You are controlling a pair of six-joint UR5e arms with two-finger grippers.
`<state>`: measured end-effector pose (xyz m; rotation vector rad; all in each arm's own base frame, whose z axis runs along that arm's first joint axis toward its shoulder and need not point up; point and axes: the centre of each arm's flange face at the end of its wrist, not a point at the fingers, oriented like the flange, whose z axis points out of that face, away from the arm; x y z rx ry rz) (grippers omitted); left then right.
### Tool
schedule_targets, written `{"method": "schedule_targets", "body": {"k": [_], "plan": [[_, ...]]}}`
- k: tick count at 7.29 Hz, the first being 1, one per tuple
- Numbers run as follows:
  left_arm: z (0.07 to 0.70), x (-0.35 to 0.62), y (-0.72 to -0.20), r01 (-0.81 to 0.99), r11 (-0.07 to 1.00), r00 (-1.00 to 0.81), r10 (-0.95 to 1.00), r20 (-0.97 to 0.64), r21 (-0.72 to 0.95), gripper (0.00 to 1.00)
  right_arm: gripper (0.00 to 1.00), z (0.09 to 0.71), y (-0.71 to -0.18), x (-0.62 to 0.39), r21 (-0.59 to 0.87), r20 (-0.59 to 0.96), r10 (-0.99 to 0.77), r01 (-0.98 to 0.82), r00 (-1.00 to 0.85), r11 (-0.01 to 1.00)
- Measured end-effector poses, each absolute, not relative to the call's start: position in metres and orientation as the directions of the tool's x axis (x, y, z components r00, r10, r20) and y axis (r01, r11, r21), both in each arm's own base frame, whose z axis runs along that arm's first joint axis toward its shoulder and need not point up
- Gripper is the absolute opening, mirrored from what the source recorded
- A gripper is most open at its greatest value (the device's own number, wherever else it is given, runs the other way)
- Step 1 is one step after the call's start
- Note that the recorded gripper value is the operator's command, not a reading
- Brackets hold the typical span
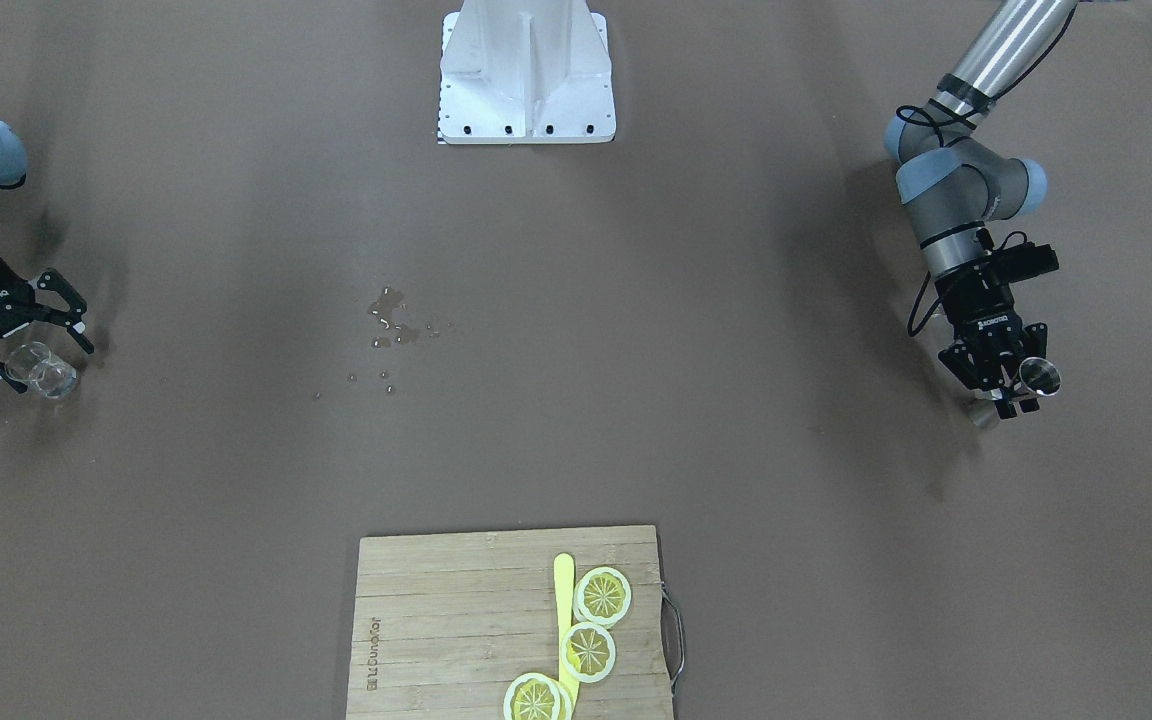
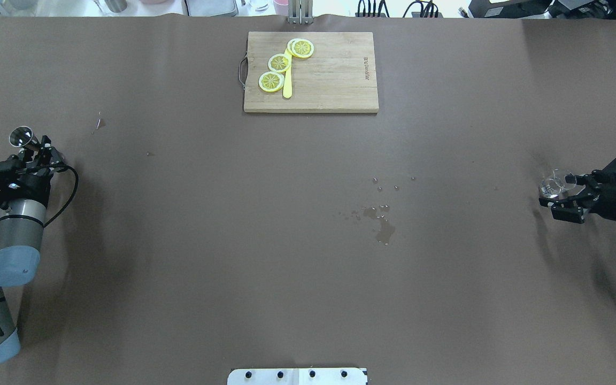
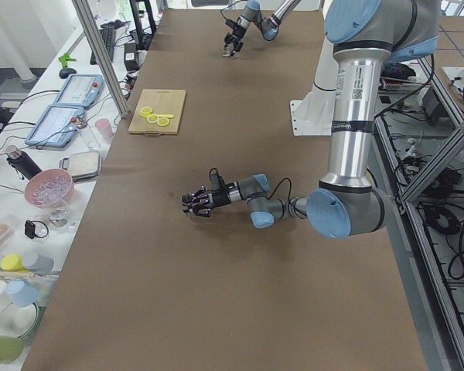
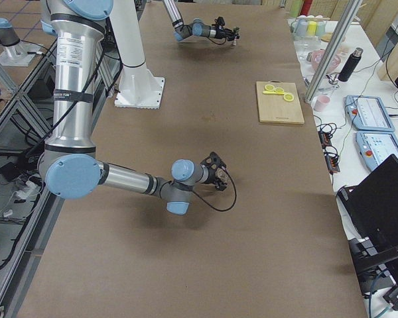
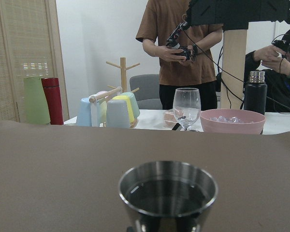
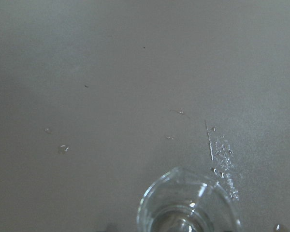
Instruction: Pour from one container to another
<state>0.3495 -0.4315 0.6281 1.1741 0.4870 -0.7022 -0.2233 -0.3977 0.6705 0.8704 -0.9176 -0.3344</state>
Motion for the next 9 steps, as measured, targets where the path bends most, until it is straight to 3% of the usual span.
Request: {"method": "schedule_targets", "body": {"k": [3, 4, 5, 7, 9], "plan": [[0.626, 0.349, -0.431, 0.721, 0.216, 0.693, -0.240, -0.680, 0.658, 0.17, 0.32, 0.672, -0.397, -0.223, 0.778, 0.547, -0.598, -0.093, 0.586, 0.621], [0.624, 0.349, -0.431, 0.724, 0.215, 0.690, -0.238, -0.684, 0.655, 0.11, 0.11, 0.672, -0.397, -0.223, 0.780, 0.545, -0.600, -0.091, 0.586, 0.620], [0.620, 0.350, -0.431, 0.727, 0.214, 0.686, -0.235, -0.688, 0.652, 0.07, 0.00, 0.672, -0.397, -0.223, 0.782, 0.541, -0.603, -0.088, 0.586, 0.616], [0.609, 0.349, -0.431, 0.739, 0.208, 0.674, -0.226, -0.703, 0.641, 0.00, 0.00, 0.666, -0.401, -0.227, 0.818, 0.492, -0.647, -0.056, 0.583, 0.572], [0.586, 0.347, -0.430, 0.763, 0.195, 0.646, -0.210, -0.734, 0.617, 0.00, 0.00, 0.650, -0.411, -0.232, 0.852, 0.446, -0.690, -0.035, 0.570, 0.522]]}}
